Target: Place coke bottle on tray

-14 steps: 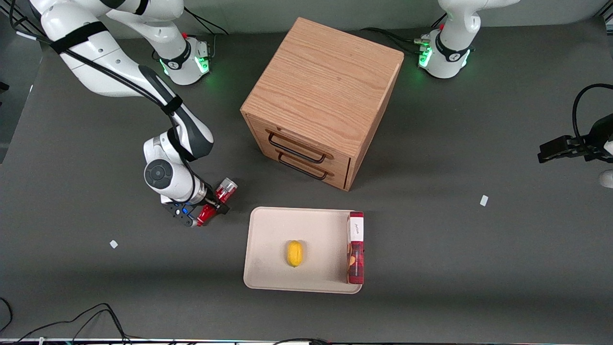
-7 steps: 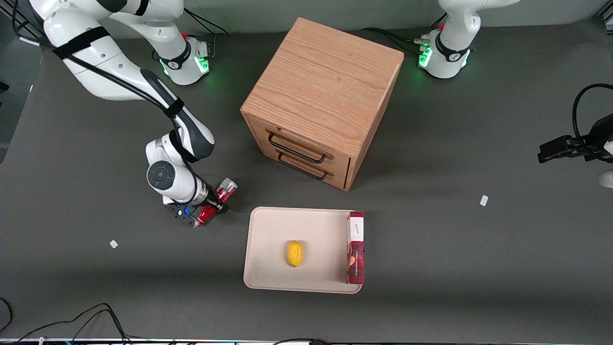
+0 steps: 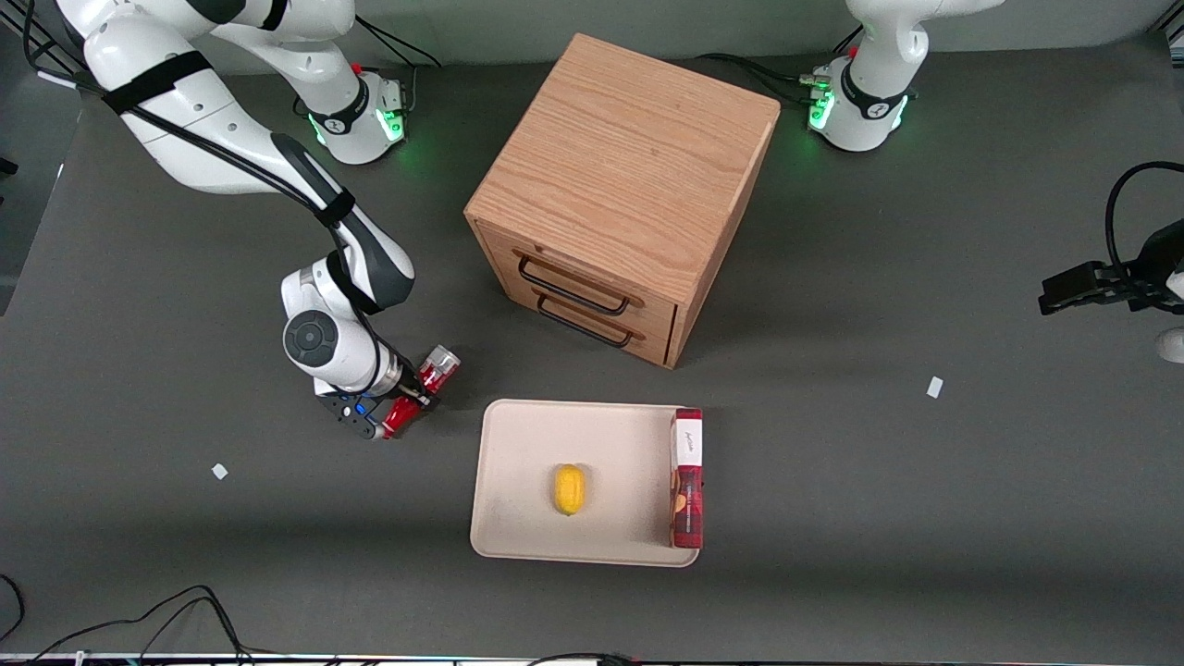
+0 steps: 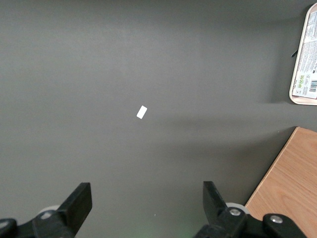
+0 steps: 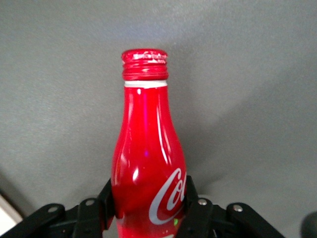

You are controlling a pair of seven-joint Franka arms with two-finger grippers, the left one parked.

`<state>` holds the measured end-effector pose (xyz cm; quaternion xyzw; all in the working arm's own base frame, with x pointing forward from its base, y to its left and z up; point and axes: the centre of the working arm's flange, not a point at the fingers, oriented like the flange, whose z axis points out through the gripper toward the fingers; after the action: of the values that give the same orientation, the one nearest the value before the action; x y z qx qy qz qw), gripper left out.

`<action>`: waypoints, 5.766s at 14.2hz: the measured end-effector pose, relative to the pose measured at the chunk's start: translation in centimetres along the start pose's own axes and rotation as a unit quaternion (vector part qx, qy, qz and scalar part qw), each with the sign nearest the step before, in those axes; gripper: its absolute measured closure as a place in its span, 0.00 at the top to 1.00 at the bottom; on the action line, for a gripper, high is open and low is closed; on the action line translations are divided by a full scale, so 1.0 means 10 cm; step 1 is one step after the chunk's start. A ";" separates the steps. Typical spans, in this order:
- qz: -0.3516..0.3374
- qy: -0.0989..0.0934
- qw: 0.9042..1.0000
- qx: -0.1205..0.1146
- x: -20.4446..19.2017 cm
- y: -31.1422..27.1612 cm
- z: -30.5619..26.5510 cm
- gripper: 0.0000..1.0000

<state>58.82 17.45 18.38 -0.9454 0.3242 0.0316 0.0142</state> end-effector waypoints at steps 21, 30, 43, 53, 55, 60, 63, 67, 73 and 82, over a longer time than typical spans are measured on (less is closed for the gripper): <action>-0.285 0.052 0.954 0.076 0.12 -1.46 -2.16 0.56; -0.319 0.062 0.939 0.113 0.12 -1.86 -0.67 0.56; -0.311 0.074 0.940 0.120 0.21 -1.83 -0.09 0.59; -0.309 0.081 0.939 0.127 0.24 -1.84 -0.09 1.00; -0.310 0.086 0.938 0.127 0.26 -1.84 -0.10 1.00; -0.309 0.115 0.935 0.132 0.37 -1.82 -0.55 1.00; -0.311 0.117 0.938 0.097 0.44 -1.58 -1.10 1.00; -0.301 0.102 0.947 0.047 0.44 -1.00 -1.91 1.00; -0.274 0.076 0.958 0.020 0.27 0.56 -2.77 1.00; -0.258 0.019 0.966 -0.013 -0.25 1.98 -4.01 1.00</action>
<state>46.73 1.48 58.45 -0.9975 0.0690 0.0130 0.0029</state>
